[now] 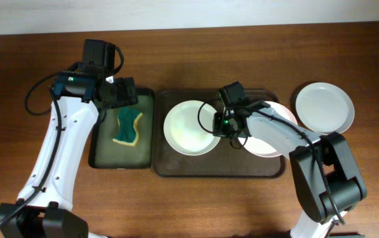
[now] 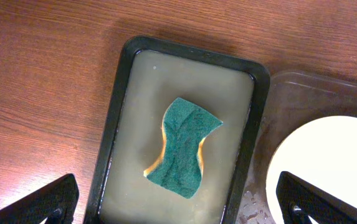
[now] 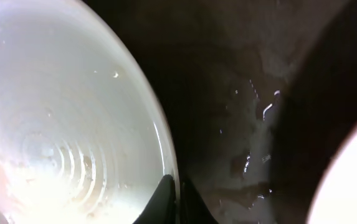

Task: Clean dirty plates on tray and stack at the side
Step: 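Lift the white plate with the right gripper and raise left arm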

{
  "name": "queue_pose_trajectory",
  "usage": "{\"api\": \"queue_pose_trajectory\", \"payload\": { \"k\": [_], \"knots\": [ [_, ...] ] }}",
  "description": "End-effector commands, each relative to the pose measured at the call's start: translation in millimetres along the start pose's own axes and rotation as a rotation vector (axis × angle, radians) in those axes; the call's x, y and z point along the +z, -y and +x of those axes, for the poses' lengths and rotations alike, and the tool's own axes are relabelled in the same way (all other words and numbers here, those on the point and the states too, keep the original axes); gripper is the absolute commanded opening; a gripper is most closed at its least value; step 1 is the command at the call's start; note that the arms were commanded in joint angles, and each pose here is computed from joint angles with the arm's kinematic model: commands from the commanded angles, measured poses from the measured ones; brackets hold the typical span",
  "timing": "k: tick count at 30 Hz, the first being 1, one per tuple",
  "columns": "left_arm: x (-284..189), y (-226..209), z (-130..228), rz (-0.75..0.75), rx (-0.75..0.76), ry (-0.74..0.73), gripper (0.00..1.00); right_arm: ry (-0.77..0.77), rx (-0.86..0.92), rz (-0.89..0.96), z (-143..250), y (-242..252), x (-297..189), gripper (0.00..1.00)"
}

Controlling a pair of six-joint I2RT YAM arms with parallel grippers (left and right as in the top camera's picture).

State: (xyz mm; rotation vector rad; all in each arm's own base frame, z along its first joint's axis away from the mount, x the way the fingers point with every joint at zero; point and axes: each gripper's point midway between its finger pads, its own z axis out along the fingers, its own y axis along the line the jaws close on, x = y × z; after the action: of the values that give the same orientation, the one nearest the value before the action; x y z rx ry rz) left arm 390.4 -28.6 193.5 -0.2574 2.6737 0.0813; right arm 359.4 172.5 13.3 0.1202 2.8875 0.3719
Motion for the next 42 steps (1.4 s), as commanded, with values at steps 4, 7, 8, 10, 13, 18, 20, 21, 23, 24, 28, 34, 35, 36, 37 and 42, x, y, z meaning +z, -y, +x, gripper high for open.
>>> {"api": "queue_pose_trajectory", "payload": {
  "k": [4,7,8,10,13,18,20,21,23,24,28,34,35,36,37,42],
  "knots": [
    [-4,0,-5,0.011,-0.014,0.012,0.99,0.133,-0.099,-0.061,-42,-36,-68,0.04],
    [-4,0,-5,0.011,-0.014,0.012,0.99,0.152,-0.102,-0.067,-47,-40,-80,0.04],
    [-4,0,-5,0.011,-0.014,0.012,0.99,0.156,-0.102,-0.07,-48,-41,-82,0.04],
    [-4,0,-5,0.011,-0.014,0.012,1.0,0.156,-0.103,-0.07,-48,-42,-83,0.04],
    [-4,0,-5,0.011,-0.014,0.012,0.99,0.157,-0.104,-0.071,-49,-42,-83,0.04],
    [-4,4,-20,0.031,-0.024,0.076,0.99,0.161,-0.112,-0.072,-48,-46,-82,0.04],
    [-6,8,-33,0.047,-0.033,0.127,0.99,0.162,-0.123,-0.077,-47,-50,-82,0.04],
    [-6,8,-36,0.048,-0.034,0.138,0.99,0.166,-0.13,-0.077,-46,-53,-82,0.04],
    [-9,11,-48,0.063,-0.045,0.189,1.0,0.185,-0.149,-0.068,-46,-59,-82,0.04],
    [-13,12,-54,0.069,-0.049,0.216,0.99,0.197,-0.16,-0.064,-46,-63,-81,0.04],
    [-38,4,-79,0.085,-0.084,0.312,0.99,0.245,-0.22,-0.085,-43,-90,-82,0.04],
    [-73,-37,-108,0.041,-0.173,0.436,0.99,0.337,-0.297,-0.111,-39,-130,-86,0.04],
    [-73,-39,-108,0.038,-0.177,0.437,0.99,0.351,-0.304,-0.11,-40,-134,-87,0.04],
    [-73,-42,-108,0.035,-0.181,0.436,0.99,0.374,-0.313,-0.106,-40,-139,-88,0.04],
    [-73,-42,-107,0.032,-0.18,0.43,0.99,0.415,-0.328,-0.102,-41,-149,-91,0.04],
    [-72,-42,-106,0.032,-0.18,0.426,1.0,0.519,-0.362,-0.099,-39,-176,-101,0.04]
  ]
}}
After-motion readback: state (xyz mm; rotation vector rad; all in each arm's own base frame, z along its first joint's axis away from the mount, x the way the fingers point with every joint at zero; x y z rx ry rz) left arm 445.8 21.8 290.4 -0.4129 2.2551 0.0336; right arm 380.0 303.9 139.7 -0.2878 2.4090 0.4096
